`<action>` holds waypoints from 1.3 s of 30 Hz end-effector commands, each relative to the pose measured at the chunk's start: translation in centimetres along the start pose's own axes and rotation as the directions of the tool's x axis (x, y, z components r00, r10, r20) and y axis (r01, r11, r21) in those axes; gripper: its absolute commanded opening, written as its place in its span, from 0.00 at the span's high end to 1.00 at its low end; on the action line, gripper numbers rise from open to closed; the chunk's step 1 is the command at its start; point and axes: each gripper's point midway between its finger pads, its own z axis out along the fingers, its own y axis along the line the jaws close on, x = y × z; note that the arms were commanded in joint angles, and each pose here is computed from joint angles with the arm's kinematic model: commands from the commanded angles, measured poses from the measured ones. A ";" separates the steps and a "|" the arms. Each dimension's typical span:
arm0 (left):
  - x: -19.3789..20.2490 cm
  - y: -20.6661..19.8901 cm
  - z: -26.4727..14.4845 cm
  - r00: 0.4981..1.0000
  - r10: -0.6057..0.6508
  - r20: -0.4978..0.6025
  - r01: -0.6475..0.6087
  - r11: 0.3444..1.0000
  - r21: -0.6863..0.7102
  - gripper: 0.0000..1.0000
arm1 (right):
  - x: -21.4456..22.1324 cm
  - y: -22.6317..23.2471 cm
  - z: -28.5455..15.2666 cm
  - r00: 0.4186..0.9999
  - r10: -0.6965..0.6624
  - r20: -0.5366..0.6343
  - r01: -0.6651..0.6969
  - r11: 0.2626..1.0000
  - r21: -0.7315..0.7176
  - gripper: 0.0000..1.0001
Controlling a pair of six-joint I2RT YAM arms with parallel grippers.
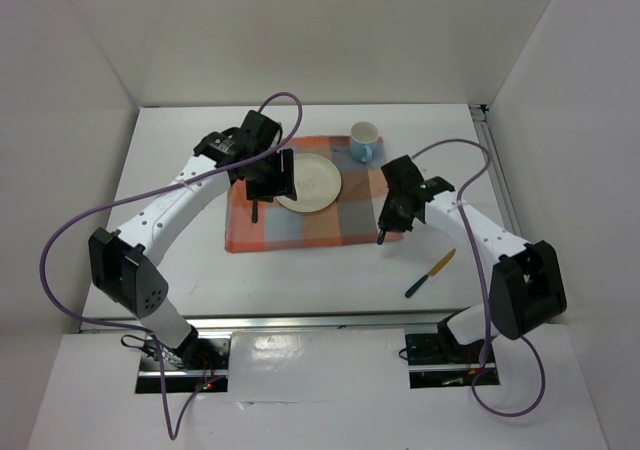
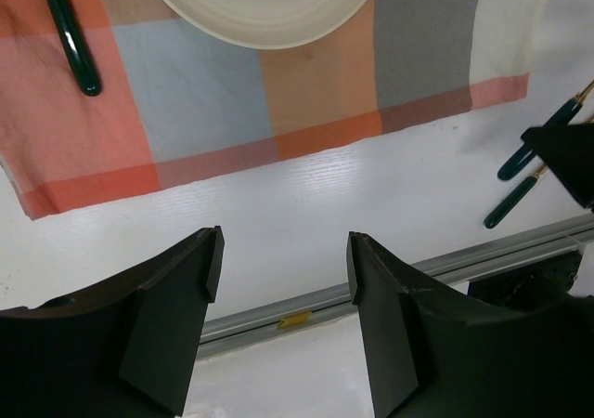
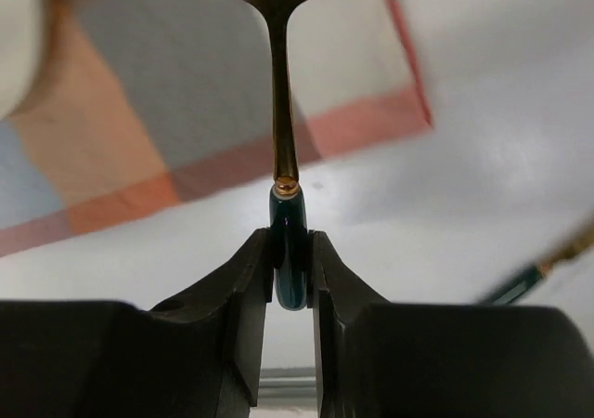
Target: Set the dinner table for one person
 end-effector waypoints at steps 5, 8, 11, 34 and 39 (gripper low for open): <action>-1.3 -0.3 -2.4 0.997 -0.017 0.069 0.017 1.000 0.001 0.27 | -3.9 6.3 4.2 0.922 -0.387 0.021 0.387 0.915 -0.117 1.00; -1.1 -0.1 -2.4 0.998 -0.017 0.062 0.017 1.000 -0.003 0.27 | -4.1 8.0 6.1 0.900 -0.435 -0.003 0.430 0.892 -0.138 1.00; -1.0 -0.1 -3.1 0.997 -0.017 0.069 0.017 1.000 0.001 0.27 | -4.6 9.2 7.2 0.896 -0.444 0.008 0.440 0.883 -0.163 1.00; -1.2 -0.2 -3.3 0.997 -0.008 0.076 0.008 1.000 0.004 0.27 | -4.0 -0.3 1.6 0.998 -0.053 0.016 0.054 0.998 -0.016 0.46; -1.2 -0.3 -2.5 0.998 0.001 0.062 -0.002 1.000 0.006 0.27 | 1.6 -7.4 -0.9 0.976 0.218 -0.018 -0.213 0.967 0.140 0.22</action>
